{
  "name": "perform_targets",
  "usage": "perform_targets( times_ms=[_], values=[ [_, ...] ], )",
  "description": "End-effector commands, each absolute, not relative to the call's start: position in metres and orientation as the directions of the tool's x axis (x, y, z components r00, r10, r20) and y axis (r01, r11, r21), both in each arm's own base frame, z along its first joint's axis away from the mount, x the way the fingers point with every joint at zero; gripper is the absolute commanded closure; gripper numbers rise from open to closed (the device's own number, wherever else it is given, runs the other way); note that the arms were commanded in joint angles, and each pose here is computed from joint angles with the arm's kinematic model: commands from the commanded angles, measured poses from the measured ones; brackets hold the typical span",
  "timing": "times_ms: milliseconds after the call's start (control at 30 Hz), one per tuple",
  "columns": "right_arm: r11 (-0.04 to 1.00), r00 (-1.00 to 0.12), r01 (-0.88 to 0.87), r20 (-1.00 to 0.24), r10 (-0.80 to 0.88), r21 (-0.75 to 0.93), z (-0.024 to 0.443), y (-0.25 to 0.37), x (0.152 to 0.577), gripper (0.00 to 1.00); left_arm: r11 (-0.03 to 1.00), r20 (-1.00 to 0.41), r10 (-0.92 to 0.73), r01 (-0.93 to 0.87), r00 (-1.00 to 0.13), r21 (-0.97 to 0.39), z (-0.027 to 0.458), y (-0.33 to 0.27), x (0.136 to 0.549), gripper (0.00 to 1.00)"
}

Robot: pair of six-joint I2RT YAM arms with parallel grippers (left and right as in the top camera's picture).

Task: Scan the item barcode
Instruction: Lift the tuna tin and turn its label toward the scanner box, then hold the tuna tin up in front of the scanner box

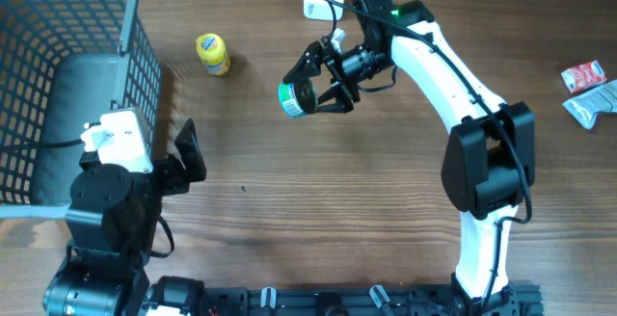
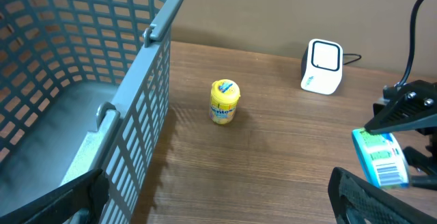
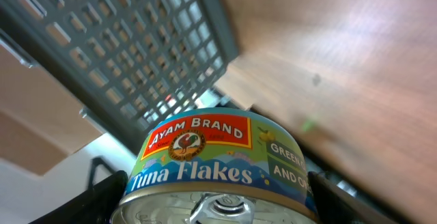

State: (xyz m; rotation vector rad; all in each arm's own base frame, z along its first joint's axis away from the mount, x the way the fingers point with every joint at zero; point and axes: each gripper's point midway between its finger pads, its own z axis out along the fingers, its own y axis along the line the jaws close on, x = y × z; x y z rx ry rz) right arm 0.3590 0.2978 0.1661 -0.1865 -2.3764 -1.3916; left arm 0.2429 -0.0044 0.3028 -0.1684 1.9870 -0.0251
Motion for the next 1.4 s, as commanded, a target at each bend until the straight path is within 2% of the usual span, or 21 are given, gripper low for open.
perform_targets(
  times_ms=[0,133,267,600,800,1000,1200,1367],
  values=[
    [0.544,-0.98,0.109,0.181,-0.081,0.832,0.165,0.289,0.376,0.66,0.989,-0.912,-0.139,-0.109,-0.387,-0.105,0.309,-0.004,0.243,0.0],
    [0.71,-0.999,-0.033,-0.017,-0.029,0.703,0.134,0.268,0.409,0.66,0.989,-0.912,-0.139,-0.108,-0.387,-0.104,0.308,-0.004,0.243,0.0],
    [0.817,-0.984,-0.127,-0.174,-0.033,0.562,0.119,0.247,0.435,0.66,0.989,-0.912,-0.139,-0.108,-0.387,-0.104,0.309,-0.004,0.243,0.0],
    [0.916,-0.817,-0.288,-0.571,-0.083,0.278,0.135,0.223,0.517,0.62,0.989,-0.912,-0.139,-0.109,-0.387,-0.104,0.308,-0.004,0.243,0.0],
    [0.96,-0.702,-0.256,-0.704,-0.103,0.115,0.153,0.203,0.553,0.64,0.989,-0.909,-0.137,-0.109,-0.394,-0.102,0.307,-0.004,0.242,0.0],
    [0.953,-0.586,-0.278,-0.807,-0.07,0.119,0.181,0.212,0.578,0.64,0.989,-0.909,-0.137,-0.109,-0.394,-0.102,0.307,-0.004,0.242,0.0],
    [0.969,-0.52,-0.235,-0.852,-0.063,0.072,0.181,0.206,0.597,0.65,0.989,-0.906,-0.136,-0.11,-0.4,-0.1,0.305,-0.004,0.242,0.0],
    [0.967,-0.474,-0.247,-0.879,-0.059,0.069,0.176,0.213,0.61,0.62,0.989,-0.905,-0.136,-0.11,-0.403,-0.1,0.305,-0.004,0.242,0.0]
  ],
)
